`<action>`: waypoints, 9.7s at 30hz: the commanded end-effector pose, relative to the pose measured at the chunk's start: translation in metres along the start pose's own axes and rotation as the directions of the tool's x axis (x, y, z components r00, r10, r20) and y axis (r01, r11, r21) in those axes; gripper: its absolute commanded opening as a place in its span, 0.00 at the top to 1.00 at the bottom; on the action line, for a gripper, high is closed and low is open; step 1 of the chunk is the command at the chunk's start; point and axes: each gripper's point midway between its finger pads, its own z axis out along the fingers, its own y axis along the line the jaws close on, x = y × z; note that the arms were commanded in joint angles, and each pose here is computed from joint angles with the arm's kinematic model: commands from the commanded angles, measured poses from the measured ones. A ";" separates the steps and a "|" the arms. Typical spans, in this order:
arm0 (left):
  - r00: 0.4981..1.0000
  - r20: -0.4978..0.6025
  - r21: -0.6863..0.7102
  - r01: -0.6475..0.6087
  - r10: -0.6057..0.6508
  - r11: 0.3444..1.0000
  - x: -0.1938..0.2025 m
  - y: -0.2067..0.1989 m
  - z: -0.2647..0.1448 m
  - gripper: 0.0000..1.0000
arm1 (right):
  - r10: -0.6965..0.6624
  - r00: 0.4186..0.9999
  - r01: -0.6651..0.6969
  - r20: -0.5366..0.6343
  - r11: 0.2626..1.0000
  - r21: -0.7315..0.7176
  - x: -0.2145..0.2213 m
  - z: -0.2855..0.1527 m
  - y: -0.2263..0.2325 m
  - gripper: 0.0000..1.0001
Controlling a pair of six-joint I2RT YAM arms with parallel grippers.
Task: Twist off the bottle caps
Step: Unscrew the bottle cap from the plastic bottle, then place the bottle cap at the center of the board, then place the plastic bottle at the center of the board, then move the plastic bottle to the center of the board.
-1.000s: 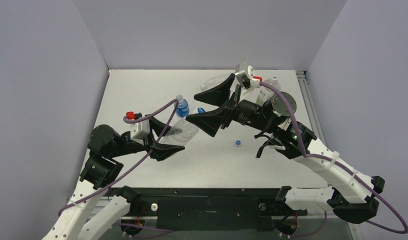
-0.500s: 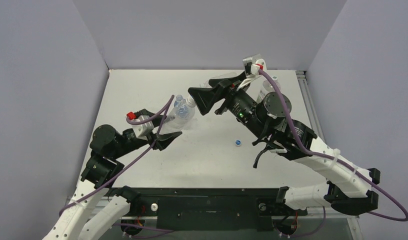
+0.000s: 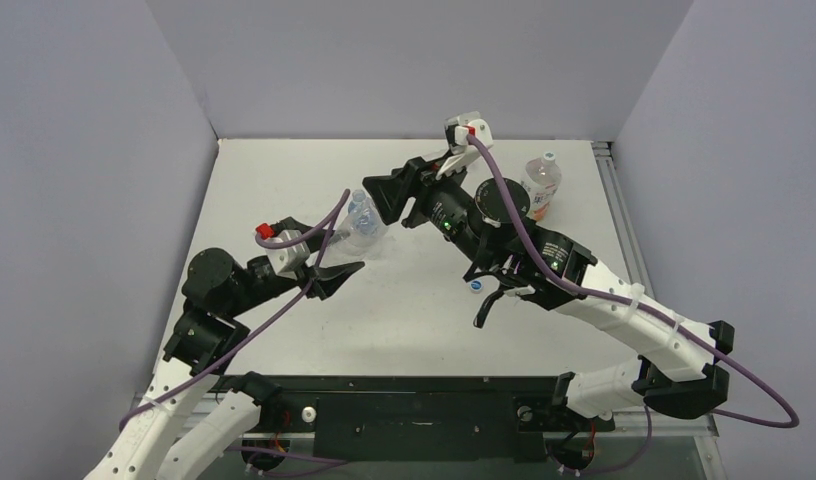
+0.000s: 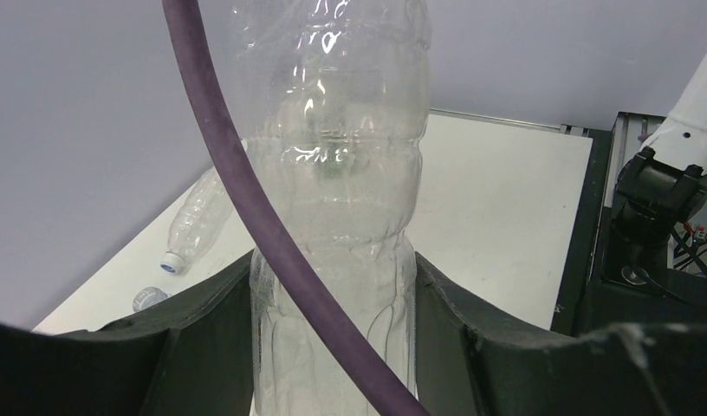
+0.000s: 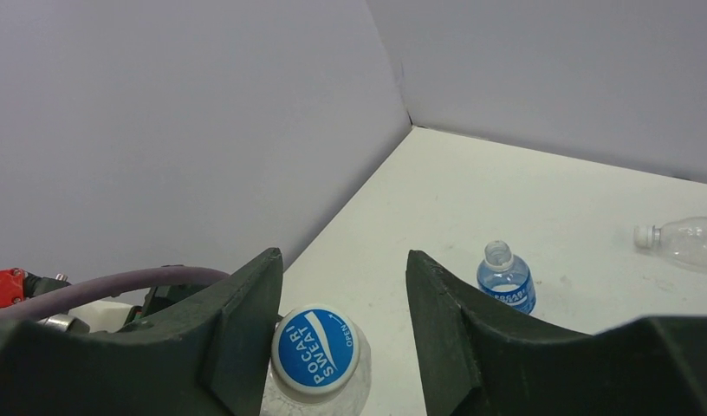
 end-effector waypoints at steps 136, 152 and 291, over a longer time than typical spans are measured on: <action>0.990 0.083 0.044 0.108 -0.111 0.993 0.025 -0.013 0.002 1.00 | 0.019 0.999 -0.032 -0.032 0.894 -0.446 0.031 -0.038 0.028 0.40; 0.990 0.103 0.048 0.096 -0.100 0.994 0.016 -0.017 -0.004 1.00 | -0.043 0.997 0.031 -0.059 0.980 -0.199 0.053 -0.024 -0.018 0.43; 0.988 -0.038 -0.515 0.108 -0.148 0.850 0.035 0.086 -0.023 0.03 | -0.195 0.976 0.219 -0.101 0.898 0.381 0.066 0.047 -0.181 0.26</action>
